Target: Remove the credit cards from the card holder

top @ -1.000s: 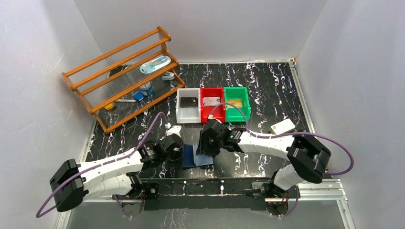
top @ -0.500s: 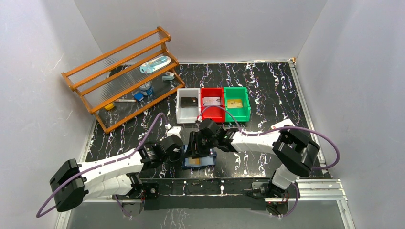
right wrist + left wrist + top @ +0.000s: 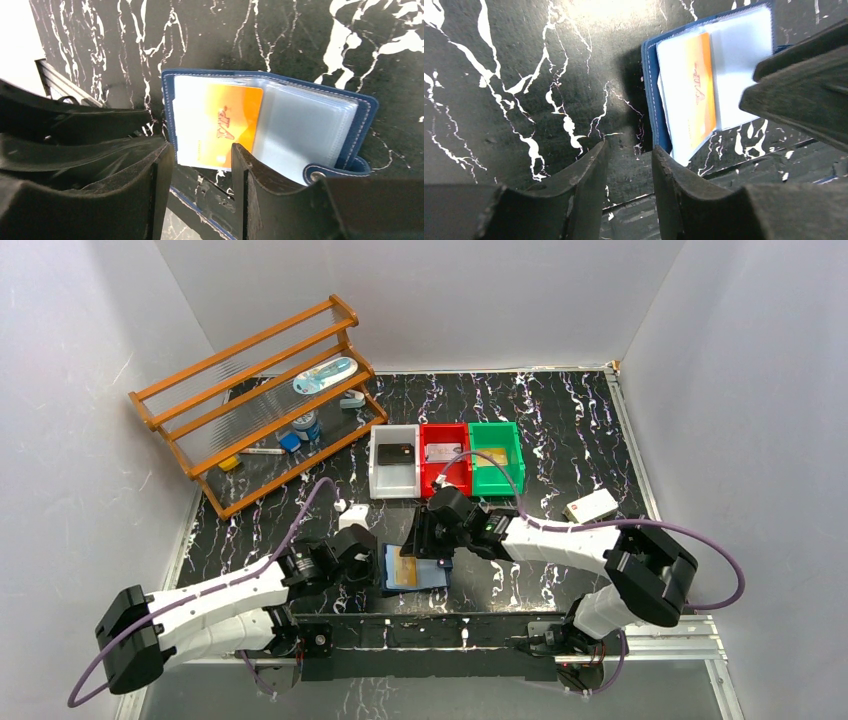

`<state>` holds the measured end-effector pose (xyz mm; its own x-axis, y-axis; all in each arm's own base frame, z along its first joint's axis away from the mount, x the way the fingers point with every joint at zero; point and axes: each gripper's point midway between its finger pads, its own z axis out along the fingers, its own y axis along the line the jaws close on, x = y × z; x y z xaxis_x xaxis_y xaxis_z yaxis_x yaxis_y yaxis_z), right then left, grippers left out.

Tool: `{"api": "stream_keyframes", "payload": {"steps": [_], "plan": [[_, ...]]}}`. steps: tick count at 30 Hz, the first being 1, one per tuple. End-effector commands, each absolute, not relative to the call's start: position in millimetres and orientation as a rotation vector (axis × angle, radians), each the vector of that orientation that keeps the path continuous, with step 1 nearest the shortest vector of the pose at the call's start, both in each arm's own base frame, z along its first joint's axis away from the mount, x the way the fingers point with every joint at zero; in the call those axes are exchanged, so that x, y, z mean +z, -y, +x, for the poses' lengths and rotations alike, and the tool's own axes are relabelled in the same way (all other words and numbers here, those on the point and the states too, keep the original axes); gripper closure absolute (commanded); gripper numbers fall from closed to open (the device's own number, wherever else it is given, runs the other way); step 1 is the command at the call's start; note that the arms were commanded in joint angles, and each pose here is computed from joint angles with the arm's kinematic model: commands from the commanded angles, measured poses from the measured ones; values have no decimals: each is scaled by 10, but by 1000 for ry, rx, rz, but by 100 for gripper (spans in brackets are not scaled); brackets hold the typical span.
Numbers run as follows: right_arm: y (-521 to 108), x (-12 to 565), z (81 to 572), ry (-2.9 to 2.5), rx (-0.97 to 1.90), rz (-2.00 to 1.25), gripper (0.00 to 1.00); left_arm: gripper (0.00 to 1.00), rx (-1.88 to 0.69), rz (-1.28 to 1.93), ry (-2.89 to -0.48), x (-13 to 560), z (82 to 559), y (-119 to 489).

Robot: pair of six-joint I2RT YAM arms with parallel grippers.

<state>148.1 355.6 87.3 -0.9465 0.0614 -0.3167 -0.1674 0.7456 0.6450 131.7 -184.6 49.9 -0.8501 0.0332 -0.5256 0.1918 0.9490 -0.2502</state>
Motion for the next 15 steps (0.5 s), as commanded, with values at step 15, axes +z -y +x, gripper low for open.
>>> {"api": "stream_keyframes", "payload": {"steps": [15], "plan": [[-3431,764,1599,-2633,958,104,59,57,-692,273,-2389,1362,1458,2371]]}}
